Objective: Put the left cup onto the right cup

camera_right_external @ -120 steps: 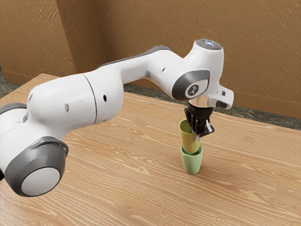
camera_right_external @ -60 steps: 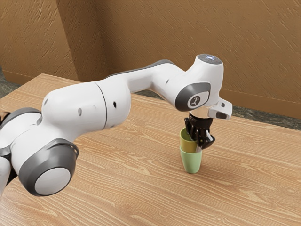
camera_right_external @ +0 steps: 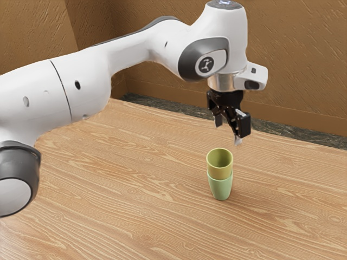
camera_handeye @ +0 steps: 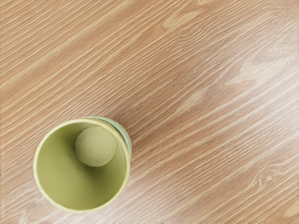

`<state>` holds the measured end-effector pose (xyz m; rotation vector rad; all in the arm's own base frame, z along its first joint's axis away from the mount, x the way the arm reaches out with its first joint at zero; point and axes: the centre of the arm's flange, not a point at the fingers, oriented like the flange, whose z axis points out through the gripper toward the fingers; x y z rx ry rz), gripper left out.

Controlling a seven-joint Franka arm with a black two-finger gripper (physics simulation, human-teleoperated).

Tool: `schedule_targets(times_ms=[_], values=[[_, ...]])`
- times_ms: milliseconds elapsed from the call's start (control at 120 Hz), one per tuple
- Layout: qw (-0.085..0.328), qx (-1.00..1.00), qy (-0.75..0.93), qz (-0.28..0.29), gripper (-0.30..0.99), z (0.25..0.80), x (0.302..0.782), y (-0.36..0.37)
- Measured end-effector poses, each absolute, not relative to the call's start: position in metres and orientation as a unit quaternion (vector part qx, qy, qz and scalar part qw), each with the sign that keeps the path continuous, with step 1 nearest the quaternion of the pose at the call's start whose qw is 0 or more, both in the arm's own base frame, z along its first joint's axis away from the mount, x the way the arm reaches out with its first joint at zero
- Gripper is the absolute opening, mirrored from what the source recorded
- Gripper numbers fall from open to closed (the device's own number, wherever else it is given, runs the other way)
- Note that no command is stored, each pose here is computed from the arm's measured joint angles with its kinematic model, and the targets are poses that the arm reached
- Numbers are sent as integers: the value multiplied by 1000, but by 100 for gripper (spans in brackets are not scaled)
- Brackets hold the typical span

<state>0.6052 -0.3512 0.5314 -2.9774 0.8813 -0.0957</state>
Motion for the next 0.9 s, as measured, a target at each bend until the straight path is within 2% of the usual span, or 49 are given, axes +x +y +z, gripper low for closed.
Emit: schedule_targets(times_ms=[283,667,900], values=[[5,-968,251,-14,68,583,556,-276],[16,-984,175,22,69,583,555,-168],[46,-987,150,20,69,591,550,-129]])
